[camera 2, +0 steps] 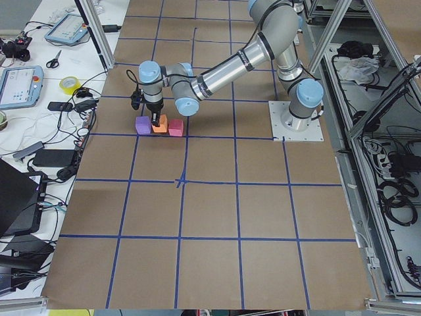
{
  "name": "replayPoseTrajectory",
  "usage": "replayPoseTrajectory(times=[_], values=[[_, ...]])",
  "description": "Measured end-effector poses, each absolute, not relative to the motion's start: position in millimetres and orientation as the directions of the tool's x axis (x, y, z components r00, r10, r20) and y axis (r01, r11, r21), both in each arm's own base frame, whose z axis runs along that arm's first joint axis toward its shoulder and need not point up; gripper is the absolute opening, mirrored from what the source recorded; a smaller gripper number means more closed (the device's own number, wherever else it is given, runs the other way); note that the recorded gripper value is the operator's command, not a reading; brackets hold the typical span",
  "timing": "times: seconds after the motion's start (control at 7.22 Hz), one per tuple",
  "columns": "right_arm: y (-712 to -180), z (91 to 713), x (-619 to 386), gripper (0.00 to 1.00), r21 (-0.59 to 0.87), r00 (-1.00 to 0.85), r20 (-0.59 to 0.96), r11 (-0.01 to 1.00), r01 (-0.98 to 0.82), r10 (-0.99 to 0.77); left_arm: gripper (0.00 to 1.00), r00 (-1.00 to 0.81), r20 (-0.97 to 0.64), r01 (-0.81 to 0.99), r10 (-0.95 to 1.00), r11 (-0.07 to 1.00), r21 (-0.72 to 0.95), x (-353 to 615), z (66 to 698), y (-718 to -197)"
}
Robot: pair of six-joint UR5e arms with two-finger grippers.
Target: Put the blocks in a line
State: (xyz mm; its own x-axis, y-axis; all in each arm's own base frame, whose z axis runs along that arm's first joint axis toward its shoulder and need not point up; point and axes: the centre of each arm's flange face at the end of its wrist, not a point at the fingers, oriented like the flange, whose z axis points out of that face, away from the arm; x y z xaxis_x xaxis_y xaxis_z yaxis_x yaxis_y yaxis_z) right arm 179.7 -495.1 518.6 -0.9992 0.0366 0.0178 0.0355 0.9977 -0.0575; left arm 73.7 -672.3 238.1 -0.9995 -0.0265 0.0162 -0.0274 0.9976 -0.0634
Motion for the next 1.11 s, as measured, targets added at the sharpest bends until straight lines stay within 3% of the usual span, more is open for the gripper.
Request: replayPoseTrajectory(times=[0.28, 0.42, 0.55, 1.11], values=[[-495.0, 518.7, 179.6, 1.0, -0.058, -0.999, 0.018, 0.998, 0.036, 0.037, 0.05, -1.0, 0.022, -0.015, -0.014, 0.999, -0.048, 71.6, 229.3, -666.7], [-494.8, 518.9, 179.6, 1.0, -0.058, -0.999, 0.018, 0.998, 0.036, 0.037, 0.75, -1.0, 0.021, -0.001, 0.0, 0.999, -0.049, 71.8, 228.1, -666.2], [-494.7, 519.1, 179.6, 1.0, -0.058, -0.999, 0.018, 0.998, 0.036, 0.037, 0.99, -1.0, 0.018, 0.02, 0.021, 0.998, -0.052, 72.3, 228.2, -666.4], [-494.6, 519.1, 179.6, 1.0, -0.058, -0.999, 0.018, 0.998, 0.036, 0.037, 1.0, -0.999, 0.008, 0.035, 0.035, 0.997, -0.062, 74.2, 234.0, -667.4]])
